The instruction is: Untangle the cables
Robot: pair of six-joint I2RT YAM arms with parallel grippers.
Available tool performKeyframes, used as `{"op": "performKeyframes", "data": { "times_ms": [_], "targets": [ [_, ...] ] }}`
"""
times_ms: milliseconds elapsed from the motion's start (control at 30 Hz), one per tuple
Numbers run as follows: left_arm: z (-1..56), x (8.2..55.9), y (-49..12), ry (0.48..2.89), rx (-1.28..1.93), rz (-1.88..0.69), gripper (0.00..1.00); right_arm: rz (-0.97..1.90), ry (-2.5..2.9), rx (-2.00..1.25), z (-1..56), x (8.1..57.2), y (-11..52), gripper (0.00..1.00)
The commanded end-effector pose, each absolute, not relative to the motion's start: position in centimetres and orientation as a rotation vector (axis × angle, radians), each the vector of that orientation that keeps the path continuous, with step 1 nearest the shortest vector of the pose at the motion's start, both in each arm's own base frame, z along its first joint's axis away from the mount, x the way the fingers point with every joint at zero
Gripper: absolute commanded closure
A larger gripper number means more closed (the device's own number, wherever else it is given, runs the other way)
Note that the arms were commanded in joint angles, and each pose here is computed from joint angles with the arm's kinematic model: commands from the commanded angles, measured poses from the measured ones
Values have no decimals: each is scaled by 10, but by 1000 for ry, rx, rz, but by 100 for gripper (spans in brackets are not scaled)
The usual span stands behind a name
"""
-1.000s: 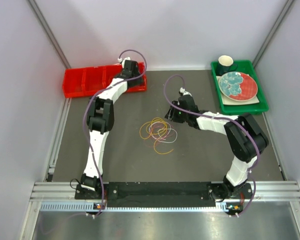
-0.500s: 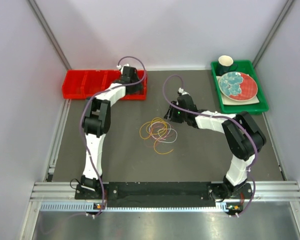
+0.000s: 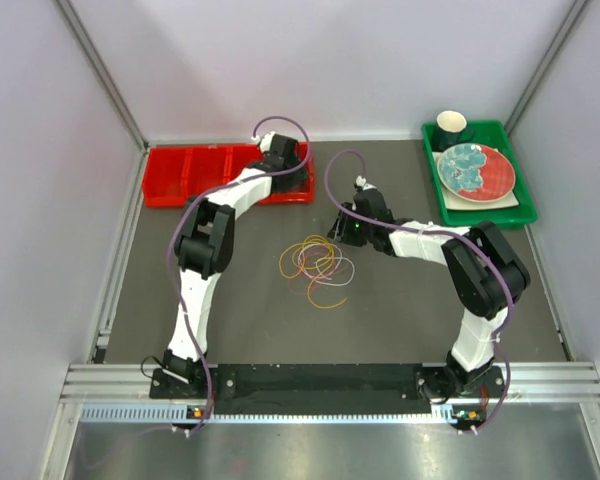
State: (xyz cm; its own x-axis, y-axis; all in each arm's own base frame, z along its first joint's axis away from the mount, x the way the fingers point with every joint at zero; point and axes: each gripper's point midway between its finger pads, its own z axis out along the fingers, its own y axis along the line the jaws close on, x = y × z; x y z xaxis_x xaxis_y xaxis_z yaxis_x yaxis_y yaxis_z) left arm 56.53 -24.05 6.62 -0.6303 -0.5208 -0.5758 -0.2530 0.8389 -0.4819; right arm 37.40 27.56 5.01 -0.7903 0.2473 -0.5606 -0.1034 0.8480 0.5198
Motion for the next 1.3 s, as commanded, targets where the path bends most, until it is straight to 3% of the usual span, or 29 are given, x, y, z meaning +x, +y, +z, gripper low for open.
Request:
{"op": "performKeyframes", "data": {
  "times_ms": [0, 367, 667, 967, 1267],
  "targets": [
    [113, 584, -250, 2145, -656, -510, 41, 760, 2321, 107, 70, 391, 283, 62],
    [174, 576, -251, 2123, -542, -451, 29, 761, 2322, 85, 72, 390, 284, 60],
    [264, 512, -239, 2103, -315, -378, 21, 813, 2166, -11, 110, 380, 279, 49],
    [251, 400, -204, 2186, -161, -340, 22, 653, 2094, 49, 127, 363, 243, 49],
    [206, 333, -183, 2239, -95, -374, 25, 572, 2116, 124, 124, 344, 221, 49]
  ]
}}
